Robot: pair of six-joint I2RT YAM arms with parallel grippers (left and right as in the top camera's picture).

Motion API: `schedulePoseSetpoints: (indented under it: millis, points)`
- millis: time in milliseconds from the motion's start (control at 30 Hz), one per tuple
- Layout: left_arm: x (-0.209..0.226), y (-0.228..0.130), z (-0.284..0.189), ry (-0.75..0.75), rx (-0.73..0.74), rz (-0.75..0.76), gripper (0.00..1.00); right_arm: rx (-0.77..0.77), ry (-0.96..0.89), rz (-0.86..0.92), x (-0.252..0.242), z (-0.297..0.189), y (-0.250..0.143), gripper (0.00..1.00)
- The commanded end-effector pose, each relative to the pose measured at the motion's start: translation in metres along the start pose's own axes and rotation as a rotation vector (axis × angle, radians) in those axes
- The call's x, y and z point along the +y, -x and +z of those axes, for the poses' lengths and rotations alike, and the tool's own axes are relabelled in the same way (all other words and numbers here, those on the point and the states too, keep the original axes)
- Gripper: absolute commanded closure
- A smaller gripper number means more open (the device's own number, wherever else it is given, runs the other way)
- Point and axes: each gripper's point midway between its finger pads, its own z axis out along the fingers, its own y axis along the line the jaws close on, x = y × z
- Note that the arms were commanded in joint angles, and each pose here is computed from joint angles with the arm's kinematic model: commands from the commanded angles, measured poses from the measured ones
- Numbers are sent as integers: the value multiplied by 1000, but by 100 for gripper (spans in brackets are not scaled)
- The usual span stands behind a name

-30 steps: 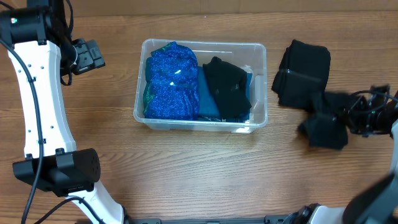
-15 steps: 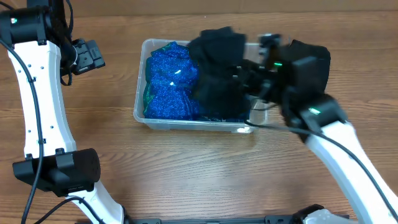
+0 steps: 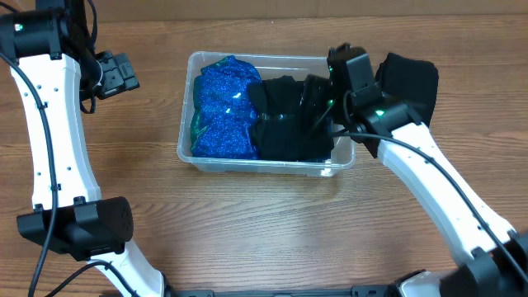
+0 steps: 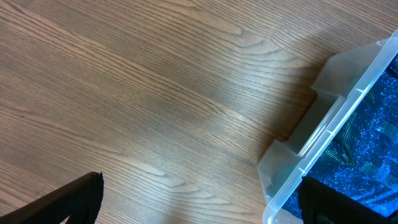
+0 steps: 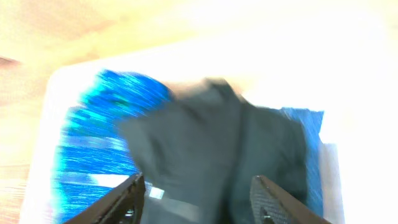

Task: Pack container
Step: 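Place the black garment into the container on top of the others, then grasp the last folded black garment with the right gripper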

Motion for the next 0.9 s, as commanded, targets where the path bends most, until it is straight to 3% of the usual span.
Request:
schedulePoseSetpoints:
  millis: [0,67,133,233,300,333,467,500,533,633,767,867]
  points:
    - [2,0,-3,0,-9,3,0,-53,69,-73,38,-13,5,53]
    - [2,0,-3,0,-9,4,0,-25,11,-87,32,14,-7,76]
    - [2,0,-3,0,-9,4,0,23,-108,-95,6,52,-24,89]
    - [2,0,-3,0,-9,4,0,244,-158,-91,-26,124,-89,90]
    - [2,0,-3,0,-9,3,0,280,-88,-128,-14,125,-93,76]
    - [2,0,-3,0,-9,4,0,265,-32,-152,4,107,-77,67]
    - [2,0,-3,0,-9,3,0,55,32,-172,47,2,11,45]
    - [2,0,-3,0,-9,3,0,-90,25,-134,37,-54,54,29]
    - [2,0,-3,0,-9,4,0,-133,11,-106,23,-75,68,26]
    - [2,0,-3,0,-9,4,0,-181,-132,21,-53,-109,94,19]
    - [2,0,-3,0,-9,4,0,-98,-445,247,-218,-124,89,10]
    - [2,0,-3,0,-9,4,0,11,-425,320,-290,-106,71,7]
